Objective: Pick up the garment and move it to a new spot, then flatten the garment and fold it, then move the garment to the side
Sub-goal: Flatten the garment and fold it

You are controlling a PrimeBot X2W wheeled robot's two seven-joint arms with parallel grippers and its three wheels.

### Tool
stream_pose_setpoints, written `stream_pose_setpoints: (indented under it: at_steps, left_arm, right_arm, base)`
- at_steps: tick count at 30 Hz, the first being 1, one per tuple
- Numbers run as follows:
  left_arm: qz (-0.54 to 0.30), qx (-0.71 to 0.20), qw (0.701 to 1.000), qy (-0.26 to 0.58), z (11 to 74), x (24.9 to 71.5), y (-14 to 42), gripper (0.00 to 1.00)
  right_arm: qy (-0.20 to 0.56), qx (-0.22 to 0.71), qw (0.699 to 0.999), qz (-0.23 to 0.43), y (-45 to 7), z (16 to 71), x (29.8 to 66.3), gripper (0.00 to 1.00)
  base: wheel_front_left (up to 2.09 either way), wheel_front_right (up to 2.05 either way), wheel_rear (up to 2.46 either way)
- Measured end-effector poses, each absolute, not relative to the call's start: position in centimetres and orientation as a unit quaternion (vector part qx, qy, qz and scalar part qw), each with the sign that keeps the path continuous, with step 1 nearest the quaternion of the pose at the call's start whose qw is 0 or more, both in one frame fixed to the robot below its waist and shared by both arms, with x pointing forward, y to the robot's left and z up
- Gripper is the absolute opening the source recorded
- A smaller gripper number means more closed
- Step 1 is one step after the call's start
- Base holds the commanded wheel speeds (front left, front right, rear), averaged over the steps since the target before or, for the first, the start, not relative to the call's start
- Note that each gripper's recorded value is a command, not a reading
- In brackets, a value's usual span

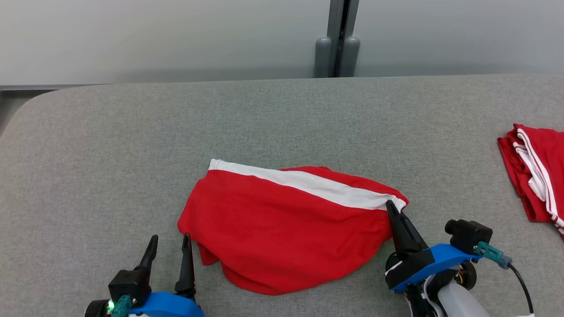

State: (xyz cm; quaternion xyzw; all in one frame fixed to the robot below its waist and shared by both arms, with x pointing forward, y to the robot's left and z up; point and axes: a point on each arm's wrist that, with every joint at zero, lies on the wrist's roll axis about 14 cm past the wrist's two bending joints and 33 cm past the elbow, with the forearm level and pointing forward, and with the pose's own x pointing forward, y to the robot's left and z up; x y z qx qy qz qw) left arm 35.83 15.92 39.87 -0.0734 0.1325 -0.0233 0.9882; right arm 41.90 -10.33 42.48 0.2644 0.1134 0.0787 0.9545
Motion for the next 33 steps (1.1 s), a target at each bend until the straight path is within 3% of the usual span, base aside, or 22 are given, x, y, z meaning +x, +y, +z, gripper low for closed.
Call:
stream_pose_setpoints:
  at_steps: [9, 18, 26, 33]
  left_arm:
    - [-0.031, -0.078, 0.990, 0.114, 40.9, 37.5, 15.6, 1.00]
    - [-0.060, -0.097, 0.990, 0.083, 42.8, 43.5, 14.7, 1.00]
    - [-0.116, -0.081, 0.976, 0.163, 40.9, 48.3, 12.4, 1.00]
    - [-0.143, -0.086, 0.953, 0.253, 38.4, 48.9, 11.4, 1.00]
  right_arm:
    - [0.111, 0.255, 0.958, 0.072, -11.0, 42.3, 41.9, 0.00]
    - [0.121, 0.241, 0.960, 0.079, -10.7, 41.3, 42.4, 0.00]
    - [0.129, 0.231, 0.961, 0.082, -10.8, 40.5, 42.9, 0.00]
    - [0.134, 0.226, 0.962, 0.079, -11.2, 40.0, 43.2, 0.00]
  base:
    - [0.00, 0.00, 0.00]
    - [0.00, 0.00, 0.00]
    - [0.00, 0.00, 0.00]
    - [0.00, 0.00, 0.00]
